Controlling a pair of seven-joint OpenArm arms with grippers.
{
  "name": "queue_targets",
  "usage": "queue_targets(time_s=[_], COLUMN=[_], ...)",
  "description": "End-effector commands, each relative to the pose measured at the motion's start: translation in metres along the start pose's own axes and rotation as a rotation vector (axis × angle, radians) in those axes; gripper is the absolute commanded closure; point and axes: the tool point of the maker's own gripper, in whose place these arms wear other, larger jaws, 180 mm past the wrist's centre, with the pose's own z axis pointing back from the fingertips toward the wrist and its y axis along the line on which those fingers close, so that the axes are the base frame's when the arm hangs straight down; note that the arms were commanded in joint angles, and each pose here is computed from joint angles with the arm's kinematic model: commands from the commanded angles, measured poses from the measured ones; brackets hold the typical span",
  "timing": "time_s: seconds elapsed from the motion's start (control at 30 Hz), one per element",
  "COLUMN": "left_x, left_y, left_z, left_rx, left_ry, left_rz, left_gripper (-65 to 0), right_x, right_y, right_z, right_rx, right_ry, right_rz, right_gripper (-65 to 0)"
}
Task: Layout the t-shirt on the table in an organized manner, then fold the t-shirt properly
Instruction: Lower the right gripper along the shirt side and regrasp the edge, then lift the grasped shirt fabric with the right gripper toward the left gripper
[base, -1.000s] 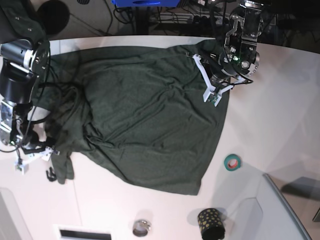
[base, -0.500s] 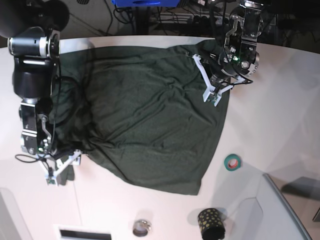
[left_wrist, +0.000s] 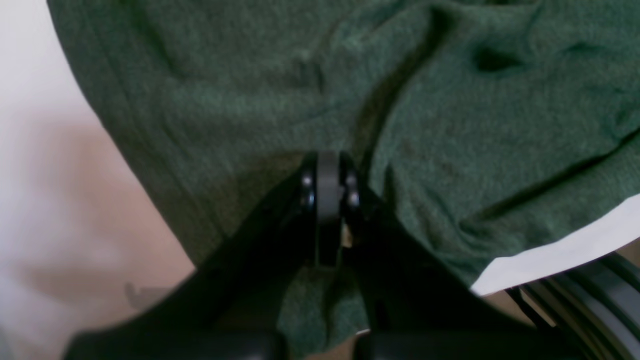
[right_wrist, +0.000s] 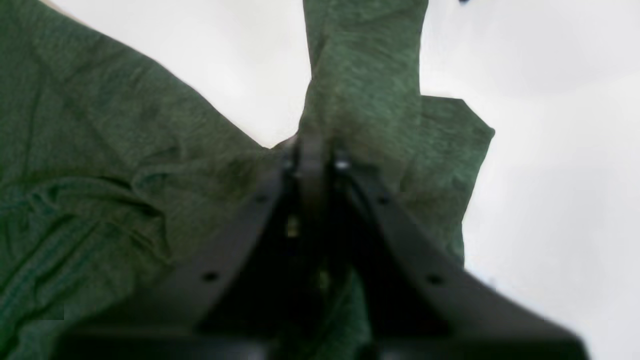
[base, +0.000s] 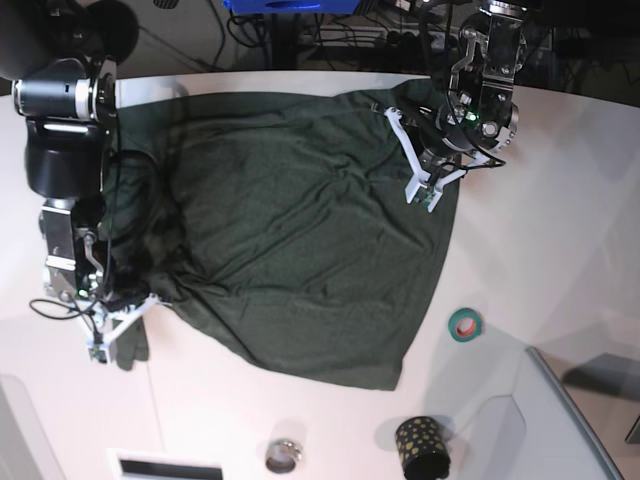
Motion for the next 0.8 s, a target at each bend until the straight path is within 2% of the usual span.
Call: queue_targets(time_s=[0.0, 0.13, 0.2, 0.27, 0.4, 0.57, 0.77], left_x=[0.009, 0.009, 0.009, 0.009, 0.01, 0.01, 0.012], left_y=[0.002, 0.002, 0.002, 0.002, 0.002, 0.002, 0.003], left_z=[0.003, 0.003, 0.003, 0.003, 0.003, 0.003, 0.003], left_rx=[0.003, 0.003, 0.003, 0.003, 0.004, 0.005, 0.006], left_ry=[-0.033, -0.033, -0.033, -0.033, -0.034, -0.034, -0.038], left_rz=[0.003, 0.003, 0.003, 0.003, 0.002, 0.002, 0.001], left_gripper=[0.0, 0.0, 0.0, 0.0, 0.0, 0.0, 0.0], right_x=[0.029, 0.023, 0.028, 0.036, 0.036, 0.0, -0.081], right_y=[0.0, 0.001, 0.01, 0.03, 0.043, 0.099, 0.161], right_z=[0.005, 0.006, 0.015, 0.033, 0.08, 0.141, 0.185], right_rx=[0.004, 0.007, 0.046, 0.099, 0.109, 0.242, 0.442], right_ry=[-0.07, -0.067, -0.111, -0.179, -0.199, -0.219, -0.123], right_rz=[0.001, 0.006, 0.046, 0.097, 0.178, 0.385, 0.598], right_gripper=[-1.5, 0.0, 0.0, 0.0, 0.0, 0.0, 0.0])
